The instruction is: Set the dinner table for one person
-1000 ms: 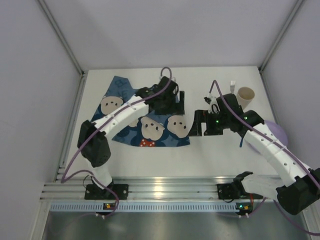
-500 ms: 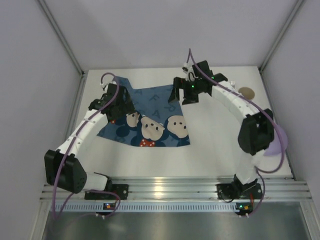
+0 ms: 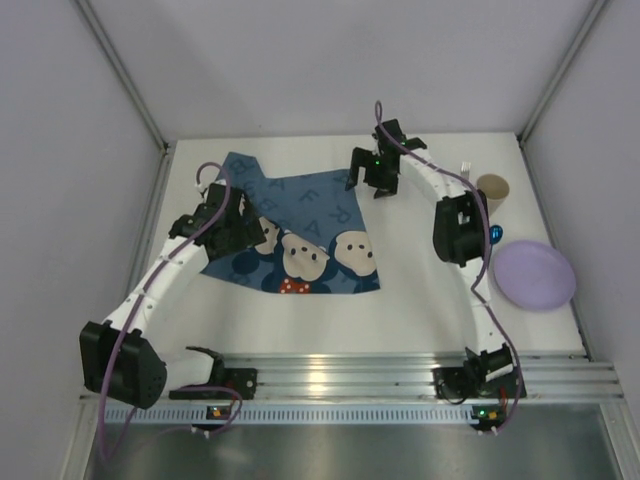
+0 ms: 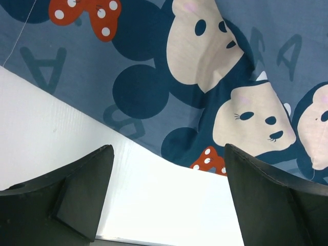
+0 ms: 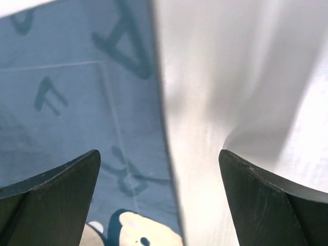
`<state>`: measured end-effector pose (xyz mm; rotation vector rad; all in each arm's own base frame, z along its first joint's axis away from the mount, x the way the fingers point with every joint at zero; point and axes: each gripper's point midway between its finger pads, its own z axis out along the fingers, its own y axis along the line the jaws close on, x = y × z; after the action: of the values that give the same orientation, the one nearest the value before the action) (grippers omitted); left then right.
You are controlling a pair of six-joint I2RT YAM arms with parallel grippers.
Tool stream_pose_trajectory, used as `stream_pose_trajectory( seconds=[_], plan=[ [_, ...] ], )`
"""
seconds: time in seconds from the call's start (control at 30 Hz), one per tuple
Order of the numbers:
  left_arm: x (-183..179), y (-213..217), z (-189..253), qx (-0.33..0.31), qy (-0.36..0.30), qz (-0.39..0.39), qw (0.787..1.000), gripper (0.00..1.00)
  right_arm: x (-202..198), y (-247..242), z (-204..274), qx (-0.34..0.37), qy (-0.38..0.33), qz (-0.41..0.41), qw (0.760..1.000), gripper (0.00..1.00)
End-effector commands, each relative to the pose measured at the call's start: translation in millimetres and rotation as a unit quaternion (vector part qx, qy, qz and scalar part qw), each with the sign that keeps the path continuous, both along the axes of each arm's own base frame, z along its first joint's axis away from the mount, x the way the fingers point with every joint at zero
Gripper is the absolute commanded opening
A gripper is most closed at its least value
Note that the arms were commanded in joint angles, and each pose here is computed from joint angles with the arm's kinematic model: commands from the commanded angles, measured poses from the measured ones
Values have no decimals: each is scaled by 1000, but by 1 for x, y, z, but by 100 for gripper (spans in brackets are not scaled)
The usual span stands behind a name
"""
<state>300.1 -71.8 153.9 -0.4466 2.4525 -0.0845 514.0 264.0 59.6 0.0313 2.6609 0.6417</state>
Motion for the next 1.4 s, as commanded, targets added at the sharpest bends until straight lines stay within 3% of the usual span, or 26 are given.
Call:
stream_pose_trajectory(
  seconds=[0.0, 0.37, 0.47, 0.53, 0.9, 1.0, 1.03, 1.1, 1.23, 1.37],
  plan=[
    [-8, 3, -1, -5, -1, 0, 1000, 93, 16, -16, 8, -22, -21, -39, 999, 100],
    [-17, 8, -5, 0, 2, 5, 1000, 92, -3, 17, -35, 3, 22, -25, 999, 100],
    [-22, 12, -7, 3, 2, 8, 1000, 92, -3, 21, -35, 12, 24, -24, 999, 80],
    [-25, 14, -10, 6, 6, 9, 1000, 92, -8, 28, -35, 27, 34, -15, 999, 72],
    [-25, 21, -4, 20, -3, 11, 1000, 92, -32, 47, -43, 39, 59, 18, 997, 55],
    [-26, 22, -4, 22, -2, 12, 1000, 92, -31, 46, -43, 40, 55, 22, 997, 33],
    [-27, 23, -3, 23, -3, 13, 1000, 92, -31, 46, -43, 40, 55, 23, 997, 17],
    [-28, 28, -4, 35, -1, 21, 999, 93, -29, 44, -41, 39, 53, 22, 998, 2],
    [-30, 40, -6, 49, 4, 41, 998, 94, -26, 28, -27, 28, 46, 15, 998, 0],
    [-28, 53, -10, 41, 2, 68, 997, 95, -22, -8, 20, -3, 5, 2, 1000, 0]
  ],
)
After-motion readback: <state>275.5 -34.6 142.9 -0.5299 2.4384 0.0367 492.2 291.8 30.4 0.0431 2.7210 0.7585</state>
